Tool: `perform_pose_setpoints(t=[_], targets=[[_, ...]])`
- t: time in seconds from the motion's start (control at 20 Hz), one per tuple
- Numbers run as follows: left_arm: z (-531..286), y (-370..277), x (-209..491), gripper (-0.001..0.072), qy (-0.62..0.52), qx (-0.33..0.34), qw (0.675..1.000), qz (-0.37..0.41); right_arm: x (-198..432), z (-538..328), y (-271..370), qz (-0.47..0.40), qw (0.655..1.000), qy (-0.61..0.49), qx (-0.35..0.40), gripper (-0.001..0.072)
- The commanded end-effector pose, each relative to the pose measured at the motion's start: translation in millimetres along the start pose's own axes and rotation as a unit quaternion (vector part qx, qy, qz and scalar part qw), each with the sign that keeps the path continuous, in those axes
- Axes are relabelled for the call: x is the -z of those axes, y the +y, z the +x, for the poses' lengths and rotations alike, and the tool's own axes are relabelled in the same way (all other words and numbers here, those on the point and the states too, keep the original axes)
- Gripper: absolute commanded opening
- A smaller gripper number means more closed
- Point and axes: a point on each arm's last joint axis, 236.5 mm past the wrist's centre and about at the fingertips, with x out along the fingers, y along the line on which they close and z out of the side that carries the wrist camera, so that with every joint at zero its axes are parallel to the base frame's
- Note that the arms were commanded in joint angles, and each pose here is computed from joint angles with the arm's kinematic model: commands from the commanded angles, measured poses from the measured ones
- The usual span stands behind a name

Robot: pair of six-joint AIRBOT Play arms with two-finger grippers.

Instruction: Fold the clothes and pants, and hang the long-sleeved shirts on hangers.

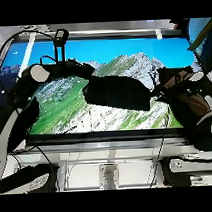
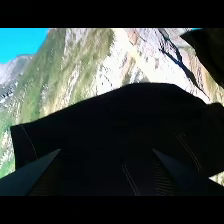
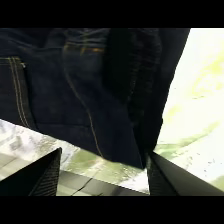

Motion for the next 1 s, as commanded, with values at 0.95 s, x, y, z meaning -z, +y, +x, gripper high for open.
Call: perform_pose_setpoints(t=[0.95], targets=[[-9,-12,16,0.0637,0.037,0.019,0.999,0.006,-23,68,-37,0.023,0.999,0.009,-0.026,0.0568]])
